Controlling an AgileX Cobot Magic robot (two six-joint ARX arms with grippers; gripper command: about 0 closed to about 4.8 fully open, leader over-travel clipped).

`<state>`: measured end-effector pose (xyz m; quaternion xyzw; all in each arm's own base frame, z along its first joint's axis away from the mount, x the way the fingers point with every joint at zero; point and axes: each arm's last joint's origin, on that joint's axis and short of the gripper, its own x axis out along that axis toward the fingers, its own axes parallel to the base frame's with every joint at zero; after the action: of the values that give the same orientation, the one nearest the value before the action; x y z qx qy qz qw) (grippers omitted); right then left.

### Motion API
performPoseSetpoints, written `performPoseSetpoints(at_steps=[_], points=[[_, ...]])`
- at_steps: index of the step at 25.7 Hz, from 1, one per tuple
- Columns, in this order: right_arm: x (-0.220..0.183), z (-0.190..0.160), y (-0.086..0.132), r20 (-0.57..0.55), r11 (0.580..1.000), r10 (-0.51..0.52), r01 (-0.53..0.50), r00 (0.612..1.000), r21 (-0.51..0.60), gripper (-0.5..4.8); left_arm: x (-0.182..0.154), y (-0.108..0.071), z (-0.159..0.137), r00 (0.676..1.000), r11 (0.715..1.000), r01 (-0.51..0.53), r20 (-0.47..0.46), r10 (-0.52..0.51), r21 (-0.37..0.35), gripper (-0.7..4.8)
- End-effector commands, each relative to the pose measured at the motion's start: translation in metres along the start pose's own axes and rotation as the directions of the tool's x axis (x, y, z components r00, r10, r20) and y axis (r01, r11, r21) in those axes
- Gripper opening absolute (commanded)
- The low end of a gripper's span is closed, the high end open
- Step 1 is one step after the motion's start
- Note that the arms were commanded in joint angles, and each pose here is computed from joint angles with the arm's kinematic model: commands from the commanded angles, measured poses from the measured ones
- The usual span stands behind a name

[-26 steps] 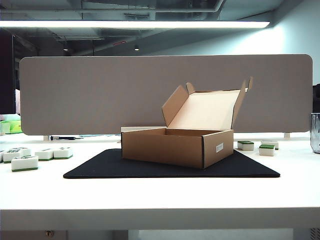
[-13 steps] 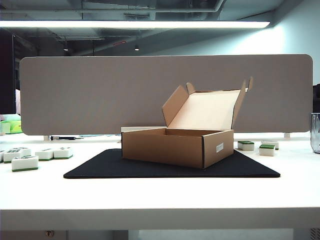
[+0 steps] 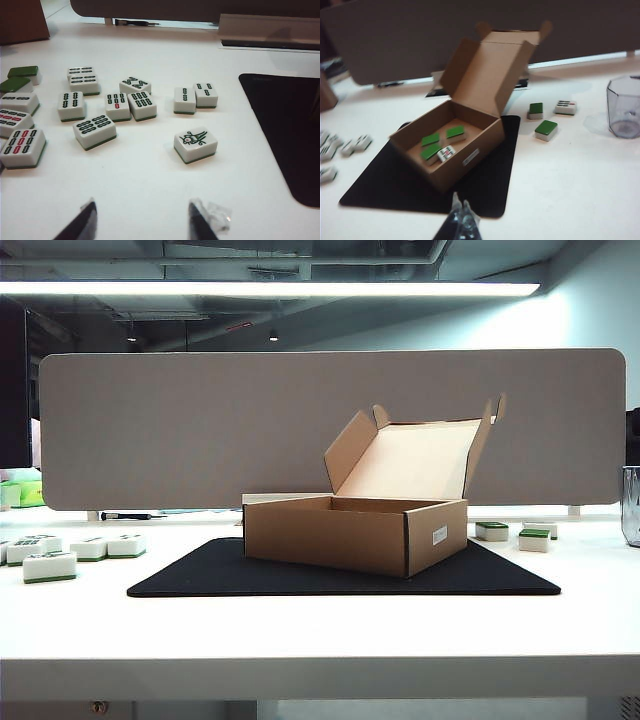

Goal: Pick up four mahjong tiles and put them into the paper box.

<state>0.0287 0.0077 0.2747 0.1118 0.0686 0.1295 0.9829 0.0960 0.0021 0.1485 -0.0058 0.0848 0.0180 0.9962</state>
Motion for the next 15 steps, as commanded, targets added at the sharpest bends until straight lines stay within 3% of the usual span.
performPoseSetpoints(at_steps=[1, 6, 11, 15], points=[[0.026, -0.014, -0.014, 0.133, 0.997, -0.023, 0.012, 0.991, 0.08, -0.01, 0.0, 0.0, -0.001, 1.0, 1.0, -0.001, -0.012, 0.001, 0.008, 2.24], [0.06, -0.061, -0.041, 0.162, 0.983, -0.145, 0.123, 0.976, 0.14, -0.01, 0.0, 0.0, -0.001, 1.0, 1.0, -0.001, -0.012, 0.001, 0.007, 2.23], [0.07, -0.084, -0.052, 0.168, 0.961, -0.251, 0.225, 0.953, 0.159, -0.01, 0.0, 0.0, -0.001, 1.0, 1.0, -0.001, -0.012, 0.001, 0.008, 2.23], [0.073, -0.099, -0.059, 0.109, 0.937, -0.332, 0.315, 0.937, 0.151, -0.01, 0.0, 0.0, -0.001, 1.0, 1.0, -0.001, -0.012, 0.001, 0.007, 2.24]])
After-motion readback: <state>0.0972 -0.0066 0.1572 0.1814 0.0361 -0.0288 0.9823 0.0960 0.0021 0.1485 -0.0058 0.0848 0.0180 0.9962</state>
